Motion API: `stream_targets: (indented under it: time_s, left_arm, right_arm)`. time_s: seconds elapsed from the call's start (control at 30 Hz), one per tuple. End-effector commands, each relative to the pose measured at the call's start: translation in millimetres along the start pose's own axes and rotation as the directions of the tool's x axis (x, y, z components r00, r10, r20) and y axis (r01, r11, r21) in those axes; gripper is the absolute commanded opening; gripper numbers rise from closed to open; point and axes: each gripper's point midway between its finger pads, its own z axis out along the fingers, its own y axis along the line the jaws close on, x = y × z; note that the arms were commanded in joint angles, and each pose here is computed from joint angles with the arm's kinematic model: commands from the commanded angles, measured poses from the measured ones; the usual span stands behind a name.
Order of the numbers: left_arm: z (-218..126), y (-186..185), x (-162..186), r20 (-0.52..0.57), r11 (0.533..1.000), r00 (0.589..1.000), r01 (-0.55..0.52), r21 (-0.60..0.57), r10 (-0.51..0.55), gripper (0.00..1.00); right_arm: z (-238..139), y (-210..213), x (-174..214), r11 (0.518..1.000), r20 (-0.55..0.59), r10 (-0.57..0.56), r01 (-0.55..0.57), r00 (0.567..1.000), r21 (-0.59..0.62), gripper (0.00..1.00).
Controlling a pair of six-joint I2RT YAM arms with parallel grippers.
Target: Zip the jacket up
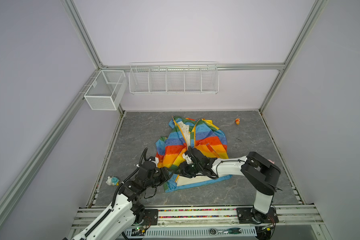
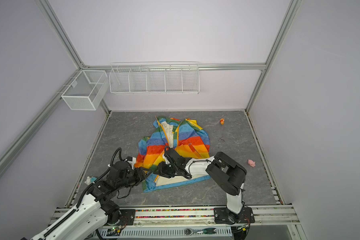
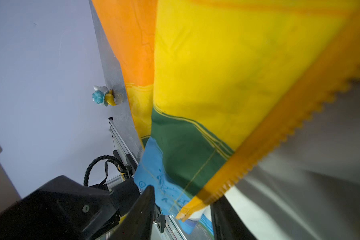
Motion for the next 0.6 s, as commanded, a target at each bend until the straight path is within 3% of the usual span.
stream_targets:
  time_s: [0.0,0.57]
  left_arm:
    - [1,1,0,0.001,1.0,1.0,0.007,0.002,-0.007,0.5]
    - [2,2,0,0.001,1.0,1.0,0.008,0.003,-0.008,0.5]
  right_arm:
    - [-5,6,-4,1.0,0.024,0.007,-0.006,1.0,-0.027,0.44]
    - [-19,23,-7,0.998,0.058,-0.037,0.04,0.998,-0.047,0.4]
